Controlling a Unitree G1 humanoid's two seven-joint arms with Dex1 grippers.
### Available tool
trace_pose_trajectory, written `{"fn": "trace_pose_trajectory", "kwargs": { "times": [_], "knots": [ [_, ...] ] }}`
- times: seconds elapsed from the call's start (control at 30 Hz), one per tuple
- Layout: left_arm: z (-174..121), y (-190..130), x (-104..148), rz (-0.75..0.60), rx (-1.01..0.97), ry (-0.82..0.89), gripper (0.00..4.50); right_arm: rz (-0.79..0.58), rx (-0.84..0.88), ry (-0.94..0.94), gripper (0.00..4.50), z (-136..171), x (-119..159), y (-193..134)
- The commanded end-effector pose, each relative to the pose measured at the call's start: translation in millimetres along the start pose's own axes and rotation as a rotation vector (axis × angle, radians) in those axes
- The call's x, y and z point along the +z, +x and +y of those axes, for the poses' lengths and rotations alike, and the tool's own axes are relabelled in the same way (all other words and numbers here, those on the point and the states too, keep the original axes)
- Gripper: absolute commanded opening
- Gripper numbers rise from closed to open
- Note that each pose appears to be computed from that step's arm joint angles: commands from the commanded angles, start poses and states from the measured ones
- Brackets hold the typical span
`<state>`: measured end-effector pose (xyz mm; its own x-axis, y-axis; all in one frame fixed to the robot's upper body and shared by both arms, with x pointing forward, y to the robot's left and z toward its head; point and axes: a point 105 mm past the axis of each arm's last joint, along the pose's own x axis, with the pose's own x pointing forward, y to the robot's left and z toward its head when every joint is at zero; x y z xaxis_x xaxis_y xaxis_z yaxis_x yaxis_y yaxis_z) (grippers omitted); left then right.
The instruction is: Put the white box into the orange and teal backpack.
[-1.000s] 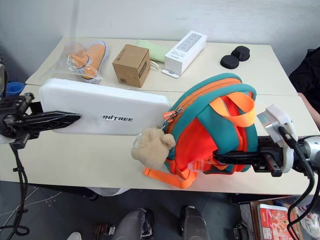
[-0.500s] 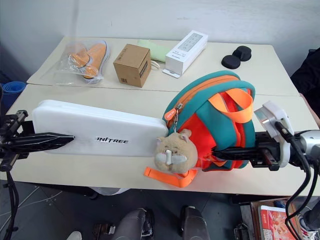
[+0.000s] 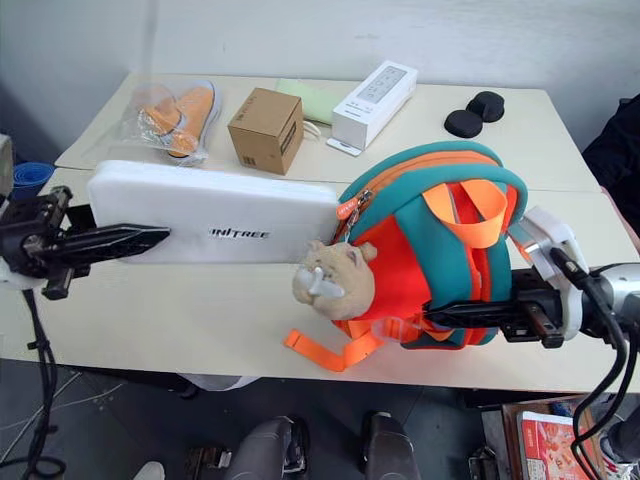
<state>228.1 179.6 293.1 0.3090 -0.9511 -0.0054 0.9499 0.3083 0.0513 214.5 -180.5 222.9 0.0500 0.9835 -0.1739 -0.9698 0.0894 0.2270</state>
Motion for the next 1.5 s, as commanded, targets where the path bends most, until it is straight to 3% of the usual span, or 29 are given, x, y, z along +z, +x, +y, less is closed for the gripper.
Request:
{"fn": "trace_pose_trajectory", "kwargs": {
  "times": [0.03, 0.37, 0.6, 0.9, 1.17, 1.27, 1.4, 1.5],
  "knots": [
    [-3.3, 15.1, 3.7, -0.021, -0.088, 0.027, 1.31, -0.013, 0.033, -0.057, 0.04, 6.1, 8.4, 6.2],
    [18.4, 16.1, -13.8, 0.075, -0.044, 0.085, 1.31, -0.025, 0.049, -0.076, 0.04, 12.7, 12.0, 15.2],
    [20.6, 26.6, -15.5, 0.057, -0.072, 0.103, 1.31, -0.029, 0.056, -0.079, 0.04, 18.8, 12.4, 18.3],
    [29.4, 88.4, -34.8, 0.054, -0.141, 0.15, 1.31, -0.048, 0.078, -0.1, 0.04, 20.2, 18.7, 25.5],
    [30.7, 170.5, -41.5, -0.032, -0.187, 0.136, 1.31, -0.086, 0.085, -0.109, 0.04, 18.4, 22.6, 34.9],
    [42.4, 202.1, -48.5, -0.076, -0.111, 0.08, 1.31, -0.104, 0.076, -0.096, 0.04, 17.6, 22.8, 38.1],
    [50.2, 207.6, -56.1, -0.071, -0.065, 0.054, 2.54, -0.115, 0.068, -0.095, 0.0, 18.7, 23.2, 39.6],
    [53.0, 185.3, -54.4, -0.076, -0.061, 0.048, 3.41, -0.123, 0.057, -0.091, 0.0, 19.5, 22.7, 39.7]
  ]
}}
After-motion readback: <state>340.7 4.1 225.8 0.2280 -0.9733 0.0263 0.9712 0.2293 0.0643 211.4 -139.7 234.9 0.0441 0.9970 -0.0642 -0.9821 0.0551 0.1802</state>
